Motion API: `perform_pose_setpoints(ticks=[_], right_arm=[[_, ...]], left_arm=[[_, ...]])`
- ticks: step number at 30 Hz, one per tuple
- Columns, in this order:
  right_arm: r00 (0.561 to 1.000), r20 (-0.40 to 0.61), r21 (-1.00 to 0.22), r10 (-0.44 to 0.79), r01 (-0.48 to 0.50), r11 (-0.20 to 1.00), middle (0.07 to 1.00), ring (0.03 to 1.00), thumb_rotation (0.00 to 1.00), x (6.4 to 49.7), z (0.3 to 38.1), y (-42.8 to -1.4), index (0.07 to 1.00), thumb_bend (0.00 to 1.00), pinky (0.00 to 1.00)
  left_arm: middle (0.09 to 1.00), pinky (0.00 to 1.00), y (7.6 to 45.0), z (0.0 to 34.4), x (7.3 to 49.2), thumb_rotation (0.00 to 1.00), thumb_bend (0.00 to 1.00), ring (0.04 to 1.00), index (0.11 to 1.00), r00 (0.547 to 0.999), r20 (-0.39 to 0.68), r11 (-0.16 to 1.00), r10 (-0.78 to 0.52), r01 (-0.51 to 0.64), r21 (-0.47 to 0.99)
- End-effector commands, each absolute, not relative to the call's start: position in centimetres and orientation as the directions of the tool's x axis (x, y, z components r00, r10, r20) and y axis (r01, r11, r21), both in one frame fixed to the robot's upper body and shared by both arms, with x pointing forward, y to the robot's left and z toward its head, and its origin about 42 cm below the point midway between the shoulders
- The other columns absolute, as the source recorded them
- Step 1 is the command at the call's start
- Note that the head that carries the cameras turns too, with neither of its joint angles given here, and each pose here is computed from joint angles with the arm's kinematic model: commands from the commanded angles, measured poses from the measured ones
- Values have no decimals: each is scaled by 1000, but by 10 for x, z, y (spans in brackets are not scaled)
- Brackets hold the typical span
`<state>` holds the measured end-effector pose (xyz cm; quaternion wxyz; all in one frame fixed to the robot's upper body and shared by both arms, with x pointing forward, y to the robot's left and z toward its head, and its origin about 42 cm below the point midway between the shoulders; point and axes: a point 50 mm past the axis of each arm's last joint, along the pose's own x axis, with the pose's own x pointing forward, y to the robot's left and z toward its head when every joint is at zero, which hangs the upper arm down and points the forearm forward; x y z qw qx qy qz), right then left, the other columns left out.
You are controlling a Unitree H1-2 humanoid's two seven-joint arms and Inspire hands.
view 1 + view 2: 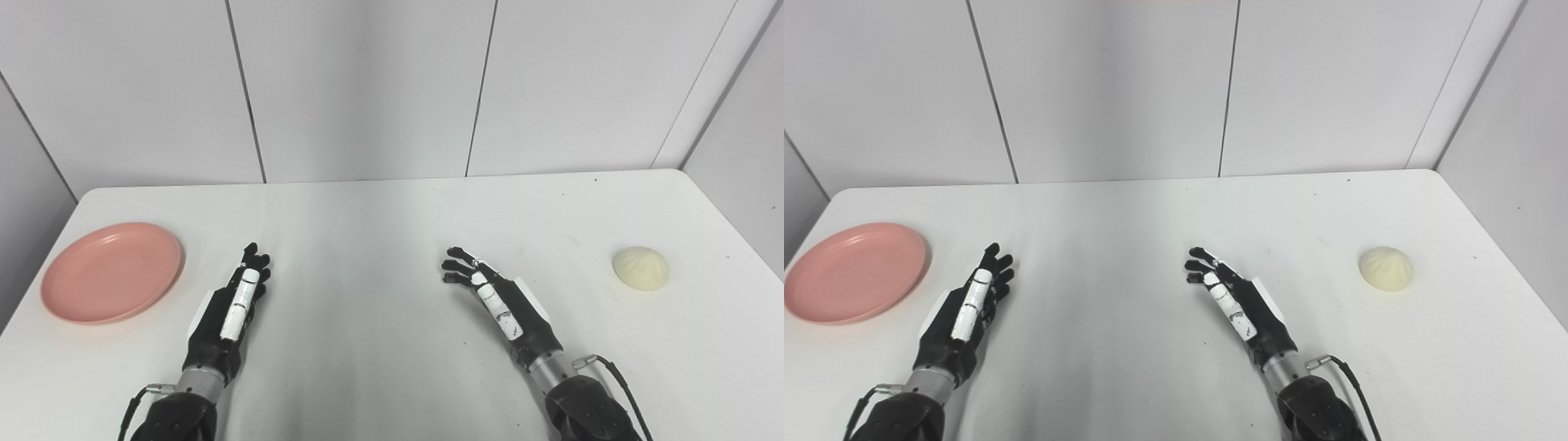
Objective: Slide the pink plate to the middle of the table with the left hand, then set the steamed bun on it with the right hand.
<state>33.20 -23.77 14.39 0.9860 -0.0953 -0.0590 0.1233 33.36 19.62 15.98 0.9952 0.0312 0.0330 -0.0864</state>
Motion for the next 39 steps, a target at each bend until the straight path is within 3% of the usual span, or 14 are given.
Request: perform_pose_setpoints(ticks=[1,7,26,39], right_arm=[[951,163,-216,261,-224,950,837,821,1000,335,153,-249,872,807,971],[953,158,-202,260,-226,953,848,822,1000,338,143,-270,896,832,941],[959,145,-172,244,-218,961,860,838,1000,341,124,-290,904,799,952],[979,143,-15,148,-147,989,897,897,1000,345,117,-287,916,770,974]], left_arm=[[973,1000,183,167,341,940,623,973,1000,981,-26,979,-192,193,68],[981,1000,164,159,344,944,567,989,1000,980,-26,980,-197,198,31],[1000,1000,145,134,352,976,571,977,1000,982,-4,979,-191,191,75],[998,1000,147,125,352,975,602,980,1000,983,-4,980,-182,182,81]])
